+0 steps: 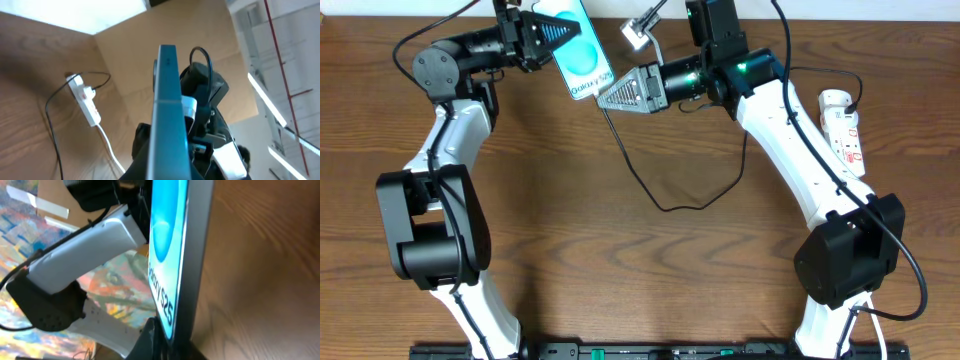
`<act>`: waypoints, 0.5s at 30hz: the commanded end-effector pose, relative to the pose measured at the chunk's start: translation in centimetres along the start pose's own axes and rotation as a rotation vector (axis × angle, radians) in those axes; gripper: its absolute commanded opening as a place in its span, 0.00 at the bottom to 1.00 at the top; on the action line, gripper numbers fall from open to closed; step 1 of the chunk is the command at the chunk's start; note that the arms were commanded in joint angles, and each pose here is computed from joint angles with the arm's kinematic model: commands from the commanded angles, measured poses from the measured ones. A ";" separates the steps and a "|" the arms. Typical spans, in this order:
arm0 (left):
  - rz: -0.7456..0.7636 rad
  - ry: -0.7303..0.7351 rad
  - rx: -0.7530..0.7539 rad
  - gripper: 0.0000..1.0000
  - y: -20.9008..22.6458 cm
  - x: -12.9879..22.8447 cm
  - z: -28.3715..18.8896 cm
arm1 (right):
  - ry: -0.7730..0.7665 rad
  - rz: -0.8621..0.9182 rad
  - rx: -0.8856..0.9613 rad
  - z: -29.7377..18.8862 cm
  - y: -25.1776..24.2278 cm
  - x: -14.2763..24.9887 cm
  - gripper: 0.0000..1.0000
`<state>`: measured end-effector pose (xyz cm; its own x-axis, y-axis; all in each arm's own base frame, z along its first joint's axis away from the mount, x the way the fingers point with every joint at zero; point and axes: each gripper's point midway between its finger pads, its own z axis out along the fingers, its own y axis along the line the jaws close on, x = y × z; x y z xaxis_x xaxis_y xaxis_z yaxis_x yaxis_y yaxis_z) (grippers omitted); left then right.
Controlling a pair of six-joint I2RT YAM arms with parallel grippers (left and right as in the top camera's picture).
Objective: Plug charger to phone and switch on socket
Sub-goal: 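Push the plug up into the phone's port with the right gripper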
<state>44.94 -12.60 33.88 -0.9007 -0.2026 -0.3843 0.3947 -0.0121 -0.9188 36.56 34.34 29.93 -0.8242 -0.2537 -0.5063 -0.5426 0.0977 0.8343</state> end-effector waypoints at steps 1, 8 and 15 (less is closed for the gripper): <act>0.073 0.094 -0.009 0.07 -2.4 1.9 1.4 | -0.036 -0.015 0.054 -0.6 -0.9 -0.9 0.07; 0.073 0.094 -0.009 0.07 -2.4 1.9 1.4 | -0.031 -0.008 0.053 -0.5 -0.8 -0.7 0.17; 0.073 0.081 -0.015 0.07 -2.3 1.6 0.8 | -0.022 -0.007 0.049 -0.1 -0.6 -0.5 0.27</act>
<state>43.77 -13.99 33.01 -0.9131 -0.1148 -0.3912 0.3931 0.0067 -0.9195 37.18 34.25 29.51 -0.8284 -0.2385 -0.5068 -0.5453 0.1361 0.8271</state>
